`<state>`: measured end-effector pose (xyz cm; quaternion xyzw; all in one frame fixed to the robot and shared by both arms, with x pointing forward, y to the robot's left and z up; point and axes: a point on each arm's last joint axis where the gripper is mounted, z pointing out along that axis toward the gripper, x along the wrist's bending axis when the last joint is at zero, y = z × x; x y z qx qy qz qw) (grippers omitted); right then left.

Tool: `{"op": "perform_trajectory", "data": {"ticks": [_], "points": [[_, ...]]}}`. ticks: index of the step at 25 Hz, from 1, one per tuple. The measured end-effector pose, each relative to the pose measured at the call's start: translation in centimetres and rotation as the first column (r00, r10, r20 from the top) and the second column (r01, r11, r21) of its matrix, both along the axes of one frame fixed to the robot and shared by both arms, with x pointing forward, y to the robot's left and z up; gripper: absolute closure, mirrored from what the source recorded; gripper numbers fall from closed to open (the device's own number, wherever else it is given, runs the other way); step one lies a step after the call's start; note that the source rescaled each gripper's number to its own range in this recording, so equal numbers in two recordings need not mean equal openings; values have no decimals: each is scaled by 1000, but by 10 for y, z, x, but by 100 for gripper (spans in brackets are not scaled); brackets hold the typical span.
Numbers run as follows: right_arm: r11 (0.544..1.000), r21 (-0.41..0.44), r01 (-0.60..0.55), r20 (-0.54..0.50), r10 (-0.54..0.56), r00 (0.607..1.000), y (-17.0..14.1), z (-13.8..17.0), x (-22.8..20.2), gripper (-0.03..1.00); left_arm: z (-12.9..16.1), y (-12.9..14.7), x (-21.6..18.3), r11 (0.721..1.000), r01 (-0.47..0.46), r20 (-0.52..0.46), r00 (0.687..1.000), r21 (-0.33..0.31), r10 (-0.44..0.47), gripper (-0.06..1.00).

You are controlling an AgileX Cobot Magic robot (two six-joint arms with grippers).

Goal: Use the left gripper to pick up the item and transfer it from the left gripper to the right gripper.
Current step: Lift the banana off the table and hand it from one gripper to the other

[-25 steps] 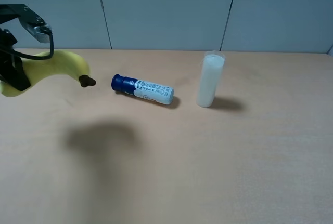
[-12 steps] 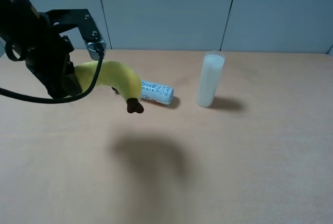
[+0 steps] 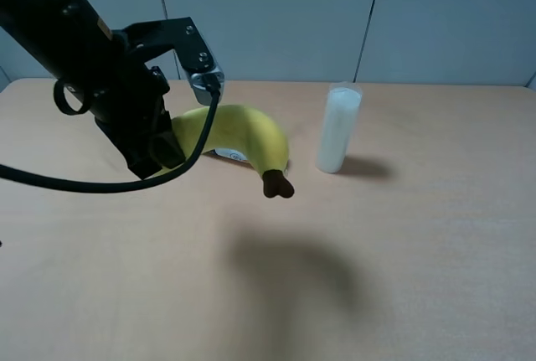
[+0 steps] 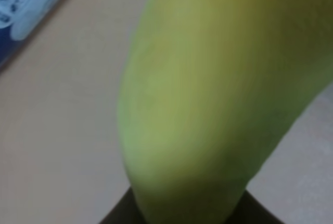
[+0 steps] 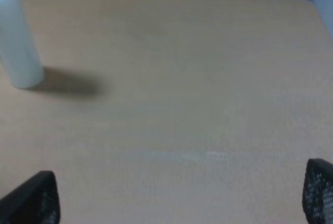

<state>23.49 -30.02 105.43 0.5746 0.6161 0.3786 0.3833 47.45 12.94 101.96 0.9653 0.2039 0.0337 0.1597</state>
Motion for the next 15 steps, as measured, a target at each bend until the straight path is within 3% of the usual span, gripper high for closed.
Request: {"op": "perform_trajectory", "data": {"ticks": [5, 11, 15], "points": [[1000, -1, -8, -3, 8, 1000, 1, 0, 0, -3, -7, -14, 8, 1000, 19, -16, 1000, 3, -19, 94], [997, 40, -67, -162, 73, 984, 9, 23, 27, -3, 3, -33, 31, 999, 27, -26, 999, -17, -27, 94], [984, 6, -177, -220, 174, 960, 16, 48, 56, -3, 11, -44, 45, 999, 46, -56, 997, -10, -47, 94]]}}
